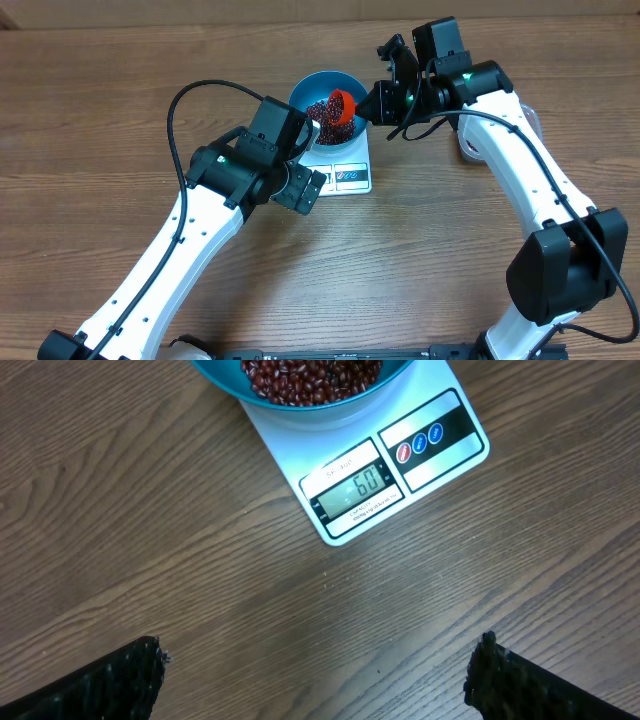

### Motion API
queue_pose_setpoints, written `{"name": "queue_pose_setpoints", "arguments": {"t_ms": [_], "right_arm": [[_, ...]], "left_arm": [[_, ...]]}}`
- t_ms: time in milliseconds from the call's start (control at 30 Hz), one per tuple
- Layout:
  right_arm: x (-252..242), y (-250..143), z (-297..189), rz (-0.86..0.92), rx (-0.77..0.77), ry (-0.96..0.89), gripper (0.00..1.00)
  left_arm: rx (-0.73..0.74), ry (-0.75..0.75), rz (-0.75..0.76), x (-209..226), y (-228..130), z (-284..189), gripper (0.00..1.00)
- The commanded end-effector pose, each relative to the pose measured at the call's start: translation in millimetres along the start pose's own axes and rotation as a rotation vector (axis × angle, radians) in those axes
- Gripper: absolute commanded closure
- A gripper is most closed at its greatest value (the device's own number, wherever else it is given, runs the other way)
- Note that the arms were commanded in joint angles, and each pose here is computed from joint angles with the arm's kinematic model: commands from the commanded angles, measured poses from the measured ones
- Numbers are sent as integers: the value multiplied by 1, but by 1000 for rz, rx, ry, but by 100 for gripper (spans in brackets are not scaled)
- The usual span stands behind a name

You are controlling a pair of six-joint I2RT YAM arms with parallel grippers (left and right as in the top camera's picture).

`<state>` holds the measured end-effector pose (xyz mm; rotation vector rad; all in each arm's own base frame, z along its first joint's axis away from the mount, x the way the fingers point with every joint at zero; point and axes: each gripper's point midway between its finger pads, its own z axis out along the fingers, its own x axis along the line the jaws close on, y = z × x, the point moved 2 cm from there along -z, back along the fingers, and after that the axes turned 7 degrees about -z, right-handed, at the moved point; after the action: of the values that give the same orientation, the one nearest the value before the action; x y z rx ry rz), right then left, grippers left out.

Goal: Scoop item into bowl and weigh 150g on scale
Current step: 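Tilt the scoop over the teal bowl to pour beans in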

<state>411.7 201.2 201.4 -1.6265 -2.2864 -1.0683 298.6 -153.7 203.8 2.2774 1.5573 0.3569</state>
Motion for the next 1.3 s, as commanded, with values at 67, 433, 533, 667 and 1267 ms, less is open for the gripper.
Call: {"name": "queue_pose_setpoints", "arguments": {"t_ms": [67,433,533,667,1267], "right_arm": [[11,15,-14,-38,-53,5,96],[14,10,-13,-130,-36,17,96],[10,13,-13,-99,-45,-8,96],[10,13,-13,-97,-47,-10,96],[8,14,-13,-103,-50,-21,96]], "left_arm": [[-8,-13,15,-2,0,-3,0],[-8,-13,15,-2,0,-3,0],[-8,-13,15,-2,0,-3,1],[-8,-13,16,-2,0,-3,0],[-8,-13,15,-2,0,-3,0]]}}
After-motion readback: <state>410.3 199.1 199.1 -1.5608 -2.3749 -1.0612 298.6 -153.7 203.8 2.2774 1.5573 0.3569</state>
